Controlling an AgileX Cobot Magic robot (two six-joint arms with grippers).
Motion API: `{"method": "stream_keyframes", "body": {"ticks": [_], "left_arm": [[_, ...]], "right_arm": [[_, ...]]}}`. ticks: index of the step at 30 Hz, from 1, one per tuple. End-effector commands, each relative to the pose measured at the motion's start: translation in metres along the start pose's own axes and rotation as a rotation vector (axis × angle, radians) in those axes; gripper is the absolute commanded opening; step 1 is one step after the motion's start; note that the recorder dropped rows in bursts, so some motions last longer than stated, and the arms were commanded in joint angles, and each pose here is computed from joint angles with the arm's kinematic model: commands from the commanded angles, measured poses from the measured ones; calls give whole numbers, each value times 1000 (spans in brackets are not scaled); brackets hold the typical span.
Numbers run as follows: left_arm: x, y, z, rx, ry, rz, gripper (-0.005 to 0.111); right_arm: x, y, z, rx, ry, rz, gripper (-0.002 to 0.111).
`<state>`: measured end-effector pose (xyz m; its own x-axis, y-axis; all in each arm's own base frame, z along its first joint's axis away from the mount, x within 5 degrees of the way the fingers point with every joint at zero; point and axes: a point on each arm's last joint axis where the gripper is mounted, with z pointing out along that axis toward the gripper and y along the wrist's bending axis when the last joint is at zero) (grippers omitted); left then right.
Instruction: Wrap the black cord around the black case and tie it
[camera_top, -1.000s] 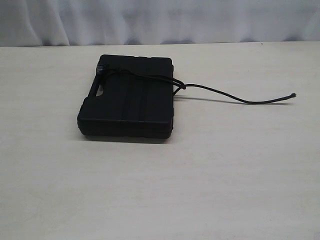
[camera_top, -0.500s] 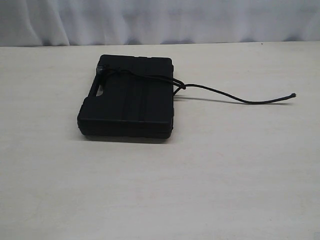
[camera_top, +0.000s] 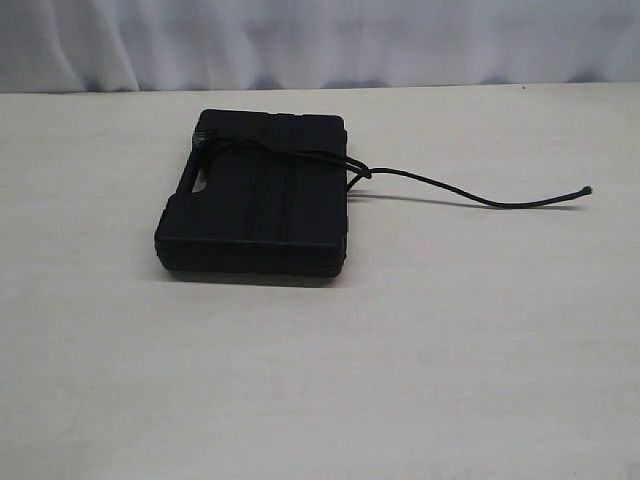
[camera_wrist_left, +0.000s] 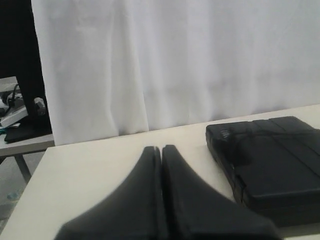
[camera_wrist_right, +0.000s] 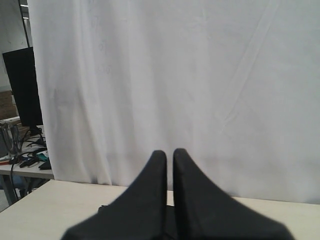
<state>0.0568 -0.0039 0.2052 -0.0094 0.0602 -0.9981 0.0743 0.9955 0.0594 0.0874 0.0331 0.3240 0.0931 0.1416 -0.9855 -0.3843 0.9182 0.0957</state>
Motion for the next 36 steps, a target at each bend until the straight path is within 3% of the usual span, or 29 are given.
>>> {"method": "stream_keyframes", "body": {"ticks": [1, 13, 17, 36], "left_arm": [[4, 1, -1, -27, 28, 1, 0], [20, 2, -2, -32, 205, 28, 0], [20, 2, -2, -27, 206, 78, 0], [20, 2, -2, -28, 206, 82, 0]], "right_arm": [[1, 0, -1, 0, 2, -3, 4], [1, 0, -1, 0, 2, -3, 4], [1, 0, -1, 0, 2, -3, 4], [1, 0, -1, 0, 2, -3, 4]]}}
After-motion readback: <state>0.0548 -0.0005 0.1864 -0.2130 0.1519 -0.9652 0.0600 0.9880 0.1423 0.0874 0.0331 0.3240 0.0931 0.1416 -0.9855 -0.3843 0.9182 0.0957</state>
